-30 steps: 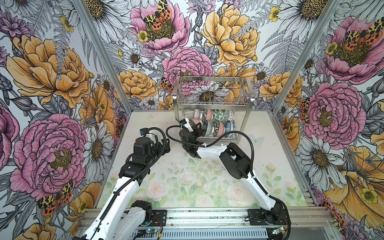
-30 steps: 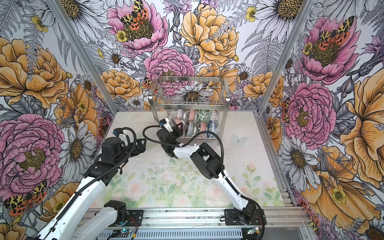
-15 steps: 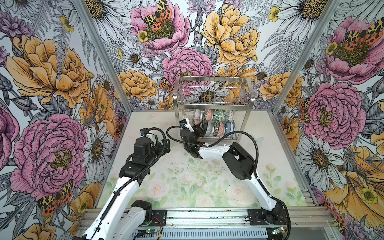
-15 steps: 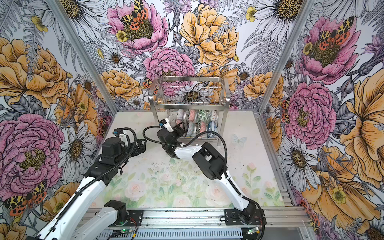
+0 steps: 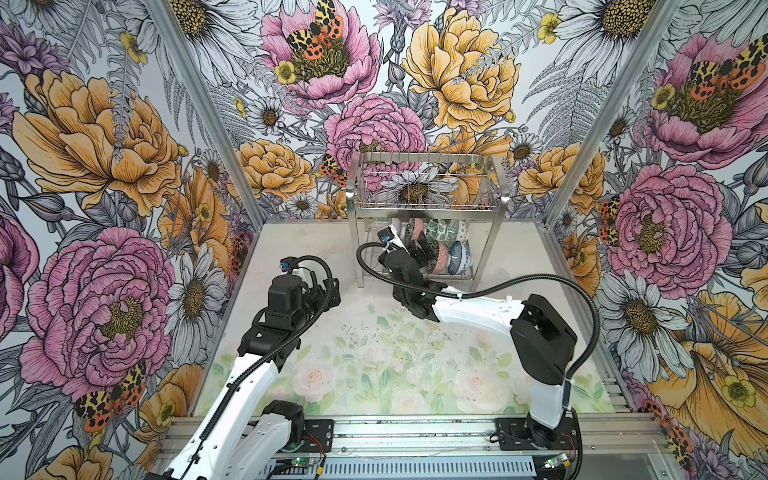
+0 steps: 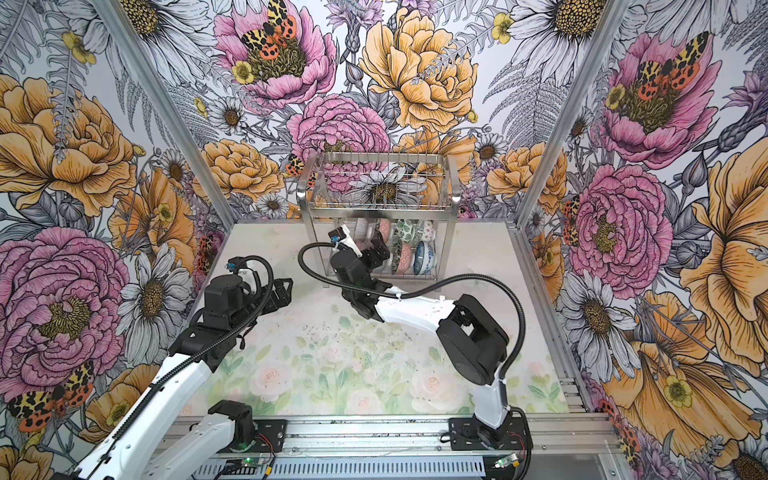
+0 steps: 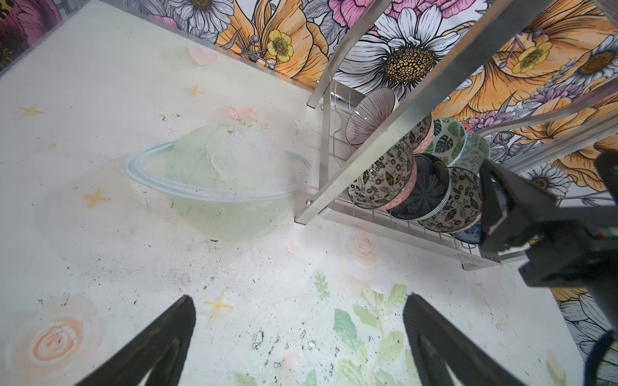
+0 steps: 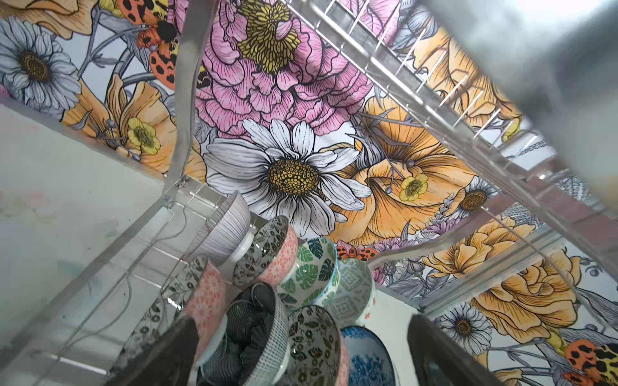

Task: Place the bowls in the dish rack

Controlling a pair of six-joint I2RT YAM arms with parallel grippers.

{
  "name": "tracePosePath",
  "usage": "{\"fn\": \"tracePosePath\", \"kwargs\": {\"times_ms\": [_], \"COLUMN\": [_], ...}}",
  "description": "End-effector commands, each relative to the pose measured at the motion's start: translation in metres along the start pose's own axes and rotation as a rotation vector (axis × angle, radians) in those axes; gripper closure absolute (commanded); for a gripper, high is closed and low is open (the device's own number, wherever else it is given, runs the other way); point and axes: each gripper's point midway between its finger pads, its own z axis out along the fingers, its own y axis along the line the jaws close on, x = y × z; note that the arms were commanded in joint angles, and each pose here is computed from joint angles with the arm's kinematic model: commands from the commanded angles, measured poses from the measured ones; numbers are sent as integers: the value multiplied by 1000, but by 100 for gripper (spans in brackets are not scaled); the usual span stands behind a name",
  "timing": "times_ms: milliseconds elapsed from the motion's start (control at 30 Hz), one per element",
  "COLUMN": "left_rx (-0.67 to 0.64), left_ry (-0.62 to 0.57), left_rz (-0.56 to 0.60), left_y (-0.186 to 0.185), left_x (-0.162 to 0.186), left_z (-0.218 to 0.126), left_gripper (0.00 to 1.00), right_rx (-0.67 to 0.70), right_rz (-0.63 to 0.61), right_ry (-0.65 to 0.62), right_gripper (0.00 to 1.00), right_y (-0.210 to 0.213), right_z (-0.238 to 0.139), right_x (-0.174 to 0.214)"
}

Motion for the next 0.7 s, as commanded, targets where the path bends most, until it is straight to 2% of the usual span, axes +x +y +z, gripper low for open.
{"fn": "tracePosePath", "kwargs": {"times_ms": [0, 67, 133, 267, 367, 433, 533, 667], "left_rx": [-41, -57, -71, -199, -310, -379, -383, -402], "left_ry": [-73, -120, -182, -435, -590, -603, -577, -499], "left_rz": [51, 100, 140, 213, 221, 195, 154, 223], "left_y": [7, 12, 18, 49, 77, 99, 119, 130], "left_x": [-7, -7, -6, -12, -20, -24, -29, -25], "left_z": [-1, 1, 2, -7, -18, -17, 2, 49], "left_gripper": [1, 1, 1, 1, 1, 1, 1, 1], "right_rx": [-129, -204, -223, -101, 57, 142, 245, 289], "right_rz": [149, 229, 302, 469, 516, 515, 528, 528], "right_ry": [-51, -90, -112, -60, -11, -4, 36, 115], "right_gripper": [0, 0, 0, 0, 0, 0, 0, 0], "right_y": [-18, -36, -64, -145, -191, -211, -233, -244], "right_z": [-32, -57, -79, -87, -85, -80, -63, -27], "right_x": [6, 18, 43, 118, 168, 193, 232, 270]}}
